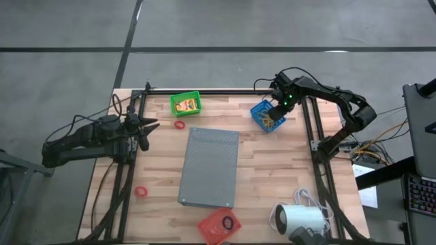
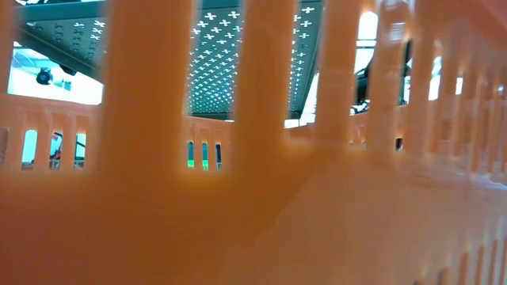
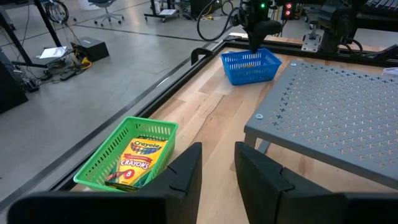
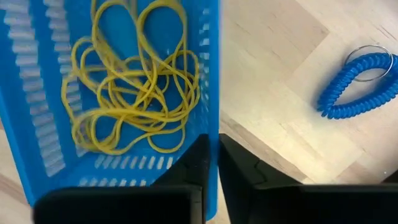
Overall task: Pick & Place Office Desk Supplies
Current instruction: Adjust the blue basket on the table
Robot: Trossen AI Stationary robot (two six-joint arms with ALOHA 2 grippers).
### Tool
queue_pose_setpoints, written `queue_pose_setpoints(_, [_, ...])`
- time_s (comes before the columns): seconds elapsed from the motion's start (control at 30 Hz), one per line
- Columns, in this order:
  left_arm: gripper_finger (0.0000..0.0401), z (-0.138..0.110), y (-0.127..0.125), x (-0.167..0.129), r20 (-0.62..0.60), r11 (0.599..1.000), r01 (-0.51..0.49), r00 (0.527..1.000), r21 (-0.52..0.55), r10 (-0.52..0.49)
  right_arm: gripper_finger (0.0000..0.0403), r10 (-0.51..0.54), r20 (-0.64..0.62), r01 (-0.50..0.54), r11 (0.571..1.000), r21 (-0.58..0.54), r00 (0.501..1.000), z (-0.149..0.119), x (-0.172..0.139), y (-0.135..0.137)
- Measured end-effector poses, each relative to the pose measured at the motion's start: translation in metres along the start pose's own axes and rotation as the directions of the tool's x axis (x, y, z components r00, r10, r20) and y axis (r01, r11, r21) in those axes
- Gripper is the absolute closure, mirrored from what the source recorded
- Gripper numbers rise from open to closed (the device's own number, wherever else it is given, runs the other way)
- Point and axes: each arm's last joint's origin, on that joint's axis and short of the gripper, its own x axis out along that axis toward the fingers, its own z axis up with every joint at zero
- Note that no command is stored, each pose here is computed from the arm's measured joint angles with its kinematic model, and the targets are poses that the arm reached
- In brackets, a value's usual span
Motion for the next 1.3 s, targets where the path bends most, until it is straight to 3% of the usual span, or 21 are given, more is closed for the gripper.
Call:
queue_pose_setpoints(0.33, [0.0303, 0.0, 0.0, 0.0, 0.0, 1.0, 0.0, 1.0, 0.0, 0.0, 0.0389, 0.005, 0.0, -0.005, 0.999, 0.037, 1.0, 0.0, 0.0, 0.0])
queue_pose_setpoints(0.53, [0.0303, 0.0, 0.0, 0.0, 0.0, 1.0, 0.0, 1.0, 0.0, 0.0, 0.0389, 0.108, 0.017, -0.11, 0.987, 0.115, 0.994, 0.002, 0.0, 0.005])
queue_pose_setpoints(1.3, [0.0303, 0.0, 0.0, 0.0, 0.0, 1.0, 0.0, 1.0, 0.0, 0.0, 0.039, 0.136, 0.072, -0.149, 0.958, 0.244, 0.988, 0.005, -0.003, 0.021])
